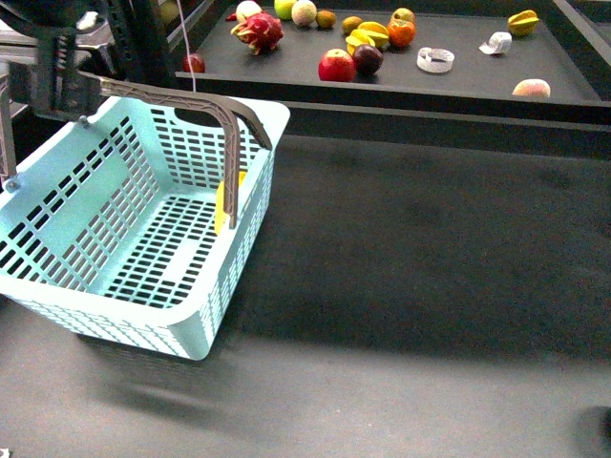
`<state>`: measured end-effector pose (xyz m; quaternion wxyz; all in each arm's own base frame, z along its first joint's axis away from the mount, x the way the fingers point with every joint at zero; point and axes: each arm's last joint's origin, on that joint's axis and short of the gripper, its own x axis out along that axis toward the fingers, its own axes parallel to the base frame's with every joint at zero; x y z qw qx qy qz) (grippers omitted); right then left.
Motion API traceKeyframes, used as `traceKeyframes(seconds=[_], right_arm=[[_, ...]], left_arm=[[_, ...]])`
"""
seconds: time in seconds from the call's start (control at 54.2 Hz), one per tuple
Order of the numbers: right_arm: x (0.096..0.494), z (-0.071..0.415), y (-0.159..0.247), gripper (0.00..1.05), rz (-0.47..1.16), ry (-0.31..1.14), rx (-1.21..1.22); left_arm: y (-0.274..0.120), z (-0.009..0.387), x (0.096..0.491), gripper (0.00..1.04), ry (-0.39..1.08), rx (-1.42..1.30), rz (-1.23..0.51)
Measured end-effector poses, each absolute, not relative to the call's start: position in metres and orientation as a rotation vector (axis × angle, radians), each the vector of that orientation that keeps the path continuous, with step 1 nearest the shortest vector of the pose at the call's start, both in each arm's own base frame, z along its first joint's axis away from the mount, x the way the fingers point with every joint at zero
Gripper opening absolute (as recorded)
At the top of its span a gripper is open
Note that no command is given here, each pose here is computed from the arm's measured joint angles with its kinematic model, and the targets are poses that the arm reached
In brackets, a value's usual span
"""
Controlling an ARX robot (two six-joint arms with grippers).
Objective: Pick mango with right arm and hold basket with left
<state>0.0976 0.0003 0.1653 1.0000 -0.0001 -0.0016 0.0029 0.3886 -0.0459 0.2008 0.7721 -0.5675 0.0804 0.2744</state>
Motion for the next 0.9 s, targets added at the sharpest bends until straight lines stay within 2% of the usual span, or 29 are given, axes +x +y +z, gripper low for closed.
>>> traceKeyframes(seconds=[0.387, 0.535, 0.682, 0.867, 0.885, 0.904], right_arm=[[0.098, 0.165, 0.000, 0.96, 0.006, -0.003, 0.000], [0.098, 0.165, 0.000, 0.96, 0.006, -0.003, 0.000], [0.098, 0.165, 0.000, 0.96, 0.006, -0.003, 0.000], [0.098, 0.165, 0.000, 0.96, 0.006, -0.003, 0.000], [0.098, 0.165, 0.000, 0.96, 0.006, -0.003, 0.000], [0.098, 0.165, 0.000, 0.96, 0.006, -0.003, 0.000]], left_arm=[[0.003, 0.240, 0.288, 0.97, 0.029, -1.041, 0.570], [0.011, 0.239, 0.257, 0.97, -0.014, -0.973, 0.579], [0.011, 0.234, 0.241, 0.97, -0.017, -0.921, 0.571], [0.011, 0.232, 0.239, 0.97, 0.005, -0.889, 0.576], [0.011, 0.232, 0.239, 0.97, 0.010, -0.881, 0.570], [0.014, 0.230, 0.239, 0.93, 0.028, -0.850, 0.484]])
